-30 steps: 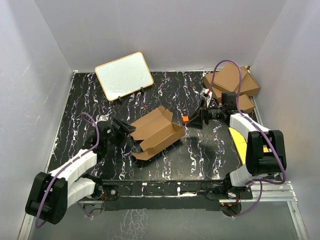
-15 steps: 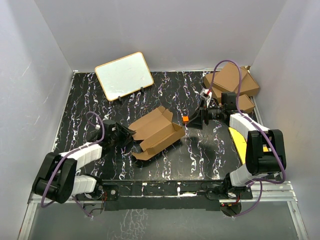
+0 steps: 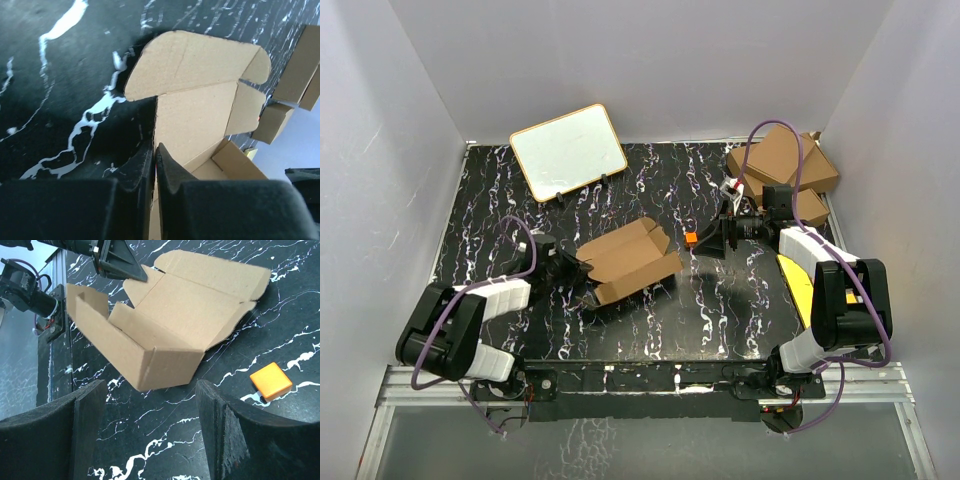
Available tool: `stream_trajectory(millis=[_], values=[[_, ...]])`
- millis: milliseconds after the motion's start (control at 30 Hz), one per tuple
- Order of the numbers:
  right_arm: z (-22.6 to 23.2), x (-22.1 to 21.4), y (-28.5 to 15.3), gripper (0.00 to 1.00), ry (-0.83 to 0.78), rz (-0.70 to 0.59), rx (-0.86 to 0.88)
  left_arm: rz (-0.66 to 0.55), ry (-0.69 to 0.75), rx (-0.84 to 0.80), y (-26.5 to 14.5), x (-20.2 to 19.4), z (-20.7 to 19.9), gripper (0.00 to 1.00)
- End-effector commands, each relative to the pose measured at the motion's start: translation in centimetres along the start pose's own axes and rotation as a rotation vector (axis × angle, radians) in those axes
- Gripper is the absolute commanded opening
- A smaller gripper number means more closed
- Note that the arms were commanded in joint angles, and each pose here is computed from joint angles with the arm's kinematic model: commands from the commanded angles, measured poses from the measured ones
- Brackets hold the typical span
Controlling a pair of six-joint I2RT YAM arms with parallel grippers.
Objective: Fold the paper box
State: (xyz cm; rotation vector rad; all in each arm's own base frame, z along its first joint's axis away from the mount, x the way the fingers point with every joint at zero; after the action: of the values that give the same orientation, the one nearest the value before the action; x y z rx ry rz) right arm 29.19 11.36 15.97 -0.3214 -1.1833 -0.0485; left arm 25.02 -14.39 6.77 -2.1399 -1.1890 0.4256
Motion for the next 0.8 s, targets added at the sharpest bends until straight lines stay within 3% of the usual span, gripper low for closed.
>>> stream_trajectory(millis=[0,367,533,600,700,767], values=[[-0.1,1.3,-0.1,0.77,-0.088,-0.037,0.027,-0.021,0.138,-0.070,-0.5,0.8,-2.6,0.00],[0.0,2.1,-0.7,0.78,-0.099,-0.056,0.027,-0.095,0.581,-0.303,-2.9,1.9,-7.6,0.00],[-0.3,2.6,-1.8,0.80,-0.106,-0.075,-0.004,-0.051,0.698,-0.454,-3.2,1.1,-9.6,0.00],[-0.3,2.8,-1.9,0.83,-0.109,-0.076,-0.009,-0.019,0.729,-0.487,-3.0,0.9,-10.2,0.00],[-0.5,3.0,-2.0,0.98,-0.097,-0.073,-0.034,0.012,0.761,-0.534,-2.8,0.5,-10.8,0.00],[-0.8,3.1,-2.1,0.99,-0.086,-0.073,-0.065,0.021,0.788,-0.571,-2.9,0.1,-11.3,0.00]])
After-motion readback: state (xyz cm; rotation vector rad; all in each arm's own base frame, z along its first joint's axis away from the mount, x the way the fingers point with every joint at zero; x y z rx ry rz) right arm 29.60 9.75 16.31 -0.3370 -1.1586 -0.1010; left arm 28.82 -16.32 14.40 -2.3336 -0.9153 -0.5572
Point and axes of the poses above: each gripper's point midway between its finger pads, its own y axis out along the fingers, its own z axis along the line the jaws close on, x = y × z, the point moved 6 cm from there along -y, back along the fingers, and after that the axes turned 9 degrees about -y, right-handed, at the moved point
